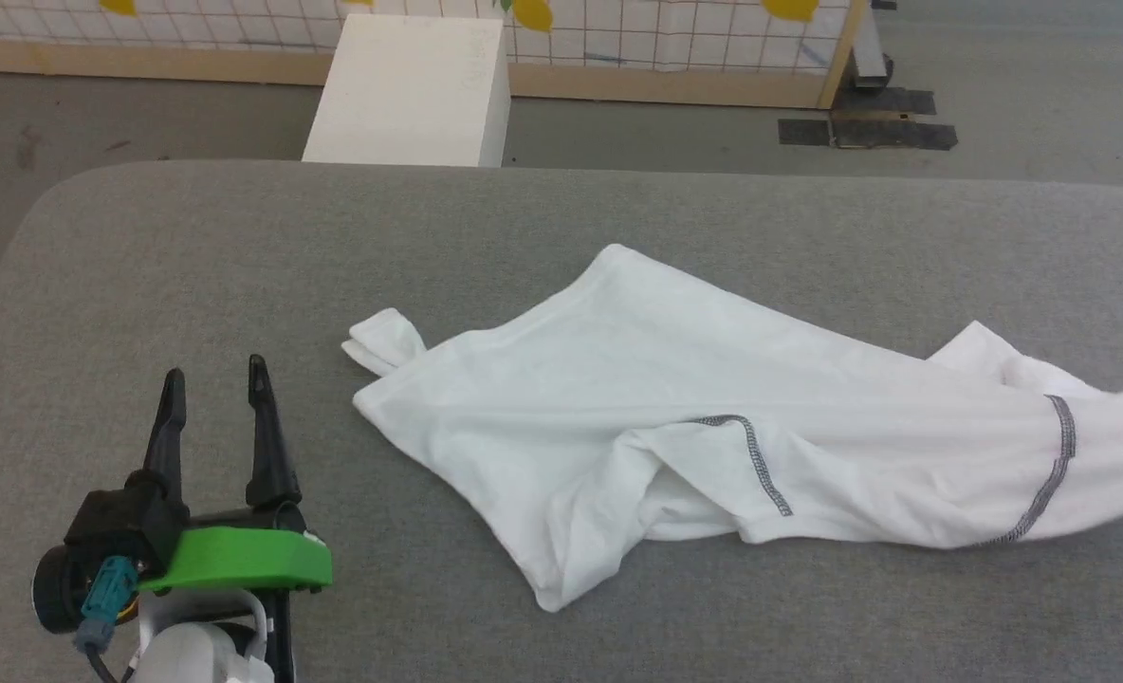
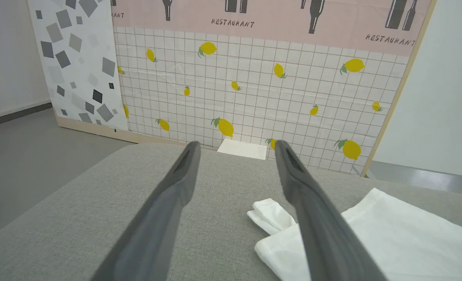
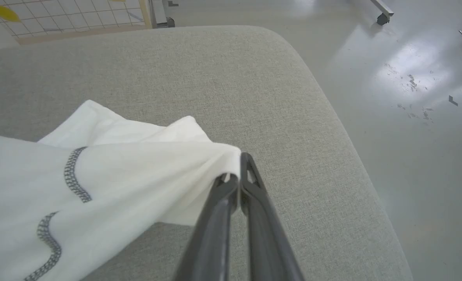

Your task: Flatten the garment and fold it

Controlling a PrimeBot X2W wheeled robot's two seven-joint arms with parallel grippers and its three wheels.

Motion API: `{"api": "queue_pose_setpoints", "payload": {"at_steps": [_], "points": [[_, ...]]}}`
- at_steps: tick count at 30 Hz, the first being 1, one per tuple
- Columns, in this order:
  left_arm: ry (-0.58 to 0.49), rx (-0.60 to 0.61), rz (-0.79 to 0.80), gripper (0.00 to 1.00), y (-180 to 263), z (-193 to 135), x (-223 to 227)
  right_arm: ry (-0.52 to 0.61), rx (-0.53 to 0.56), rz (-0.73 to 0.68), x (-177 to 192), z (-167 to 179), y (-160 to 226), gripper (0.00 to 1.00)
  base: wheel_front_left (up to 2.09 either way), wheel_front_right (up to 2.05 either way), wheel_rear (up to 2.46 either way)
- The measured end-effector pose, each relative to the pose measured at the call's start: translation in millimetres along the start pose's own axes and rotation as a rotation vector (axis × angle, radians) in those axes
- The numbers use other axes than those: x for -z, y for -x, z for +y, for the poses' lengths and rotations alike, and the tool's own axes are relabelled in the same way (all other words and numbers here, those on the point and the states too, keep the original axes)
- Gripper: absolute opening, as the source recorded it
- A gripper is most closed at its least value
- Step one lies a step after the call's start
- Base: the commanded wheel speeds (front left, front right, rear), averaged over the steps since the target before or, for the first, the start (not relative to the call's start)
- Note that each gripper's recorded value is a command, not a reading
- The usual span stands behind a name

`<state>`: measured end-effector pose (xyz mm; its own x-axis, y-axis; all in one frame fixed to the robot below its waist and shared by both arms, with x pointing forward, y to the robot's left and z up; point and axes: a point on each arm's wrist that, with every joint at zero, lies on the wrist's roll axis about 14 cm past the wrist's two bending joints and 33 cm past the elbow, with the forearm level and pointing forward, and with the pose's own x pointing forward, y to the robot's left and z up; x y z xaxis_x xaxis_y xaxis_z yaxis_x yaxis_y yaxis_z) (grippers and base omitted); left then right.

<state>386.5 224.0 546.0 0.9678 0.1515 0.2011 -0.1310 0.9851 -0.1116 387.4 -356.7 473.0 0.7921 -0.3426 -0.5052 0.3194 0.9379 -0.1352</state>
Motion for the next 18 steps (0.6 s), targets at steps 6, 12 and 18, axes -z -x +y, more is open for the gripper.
{"api": "queue_pose_setpoints", "payload": {"at_steps": [6,12,18], "points": [[0.014,0.023,0.008,1.0,0,-9,3,-0.111,-0.024,-0.049,8,11,16,1.0,0.0,0.0,0.0],[0.094,0.022,0.124,1.0,10,-13,26,-0.231,-0.025,-0.307,-34,13,36,1.0,0.0,0.0,0.0],[0.248,0.038,0.535,1.0,27,-35,89,-0.234,-0.074,-0.355,-37,29,43,1.0,0.0,0.0,0.0]]}}
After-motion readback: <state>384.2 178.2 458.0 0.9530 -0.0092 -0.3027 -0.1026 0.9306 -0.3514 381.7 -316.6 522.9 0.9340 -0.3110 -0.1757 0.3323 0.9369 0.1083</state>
